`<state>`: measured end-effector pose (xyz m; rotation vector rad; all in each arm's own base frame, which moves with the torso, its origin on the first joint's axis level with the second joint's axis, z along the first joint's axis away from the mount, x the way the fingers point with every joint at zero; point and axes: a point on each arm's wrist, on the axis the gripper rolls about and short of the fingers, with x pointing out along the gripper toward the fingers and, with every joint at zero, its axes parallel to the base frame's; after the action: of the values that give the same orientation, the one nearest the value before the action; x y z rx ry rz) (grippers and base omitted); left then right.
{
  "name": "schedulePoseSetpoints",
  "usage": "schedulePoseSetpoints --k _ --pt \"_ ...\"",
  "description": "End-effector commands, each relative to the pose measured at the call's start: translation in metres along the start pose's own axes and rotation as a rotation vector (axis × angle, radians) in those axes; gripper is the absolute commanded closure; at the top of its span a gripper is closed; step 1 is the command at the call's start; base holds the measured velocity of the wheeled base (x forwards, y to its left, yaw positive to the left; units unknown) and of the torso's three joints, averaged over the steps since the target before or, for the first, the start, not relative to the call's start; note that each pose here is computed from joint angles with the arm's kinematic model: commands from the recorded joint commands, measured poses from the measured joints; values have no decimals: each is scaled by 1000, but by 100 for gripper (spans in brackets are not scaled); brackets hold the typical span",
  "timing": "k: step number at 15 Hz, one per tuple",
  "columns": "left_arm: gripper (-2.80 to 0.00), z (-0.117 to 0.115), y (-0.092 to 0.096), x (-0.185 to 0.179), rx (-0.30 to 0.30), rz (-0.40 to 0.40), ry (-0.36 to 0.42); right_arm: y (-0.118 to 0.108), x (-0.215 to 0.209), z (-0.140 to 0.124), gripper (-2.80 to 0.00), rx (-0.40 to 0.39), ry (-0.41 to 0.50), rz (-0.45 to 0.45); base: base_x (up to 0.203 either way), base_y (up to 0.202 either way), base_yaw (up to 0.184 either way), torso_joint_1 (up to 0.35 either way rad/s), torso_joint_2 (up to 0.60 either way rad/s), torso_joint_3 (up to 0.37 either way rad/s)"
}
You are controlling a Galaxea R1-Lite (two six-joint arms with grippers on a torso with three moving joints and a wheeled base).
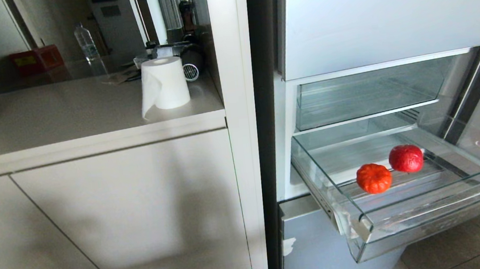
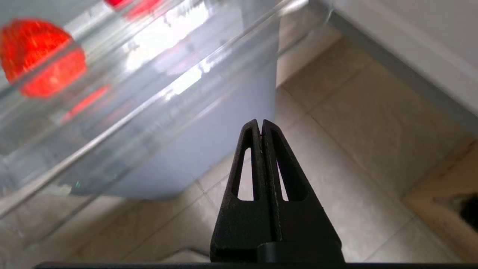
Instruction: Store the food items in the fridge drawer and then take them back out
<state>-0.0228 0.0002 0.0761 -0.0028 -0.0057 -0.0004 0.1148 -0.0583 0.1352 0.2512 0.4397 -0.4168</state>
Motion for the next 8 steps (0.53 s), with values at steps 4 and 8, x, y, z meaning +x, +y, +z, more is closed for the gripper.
schedulePoseSetpoints --k 4,8 --pt "0 0 0 0 0 0 1 7 37 1 0 5 154 146 0 0 0 0 0 0" --pt "0 0 0 0 0 0 1 31 87 10 0 -46 243 257 0 0 0 0 0 0"
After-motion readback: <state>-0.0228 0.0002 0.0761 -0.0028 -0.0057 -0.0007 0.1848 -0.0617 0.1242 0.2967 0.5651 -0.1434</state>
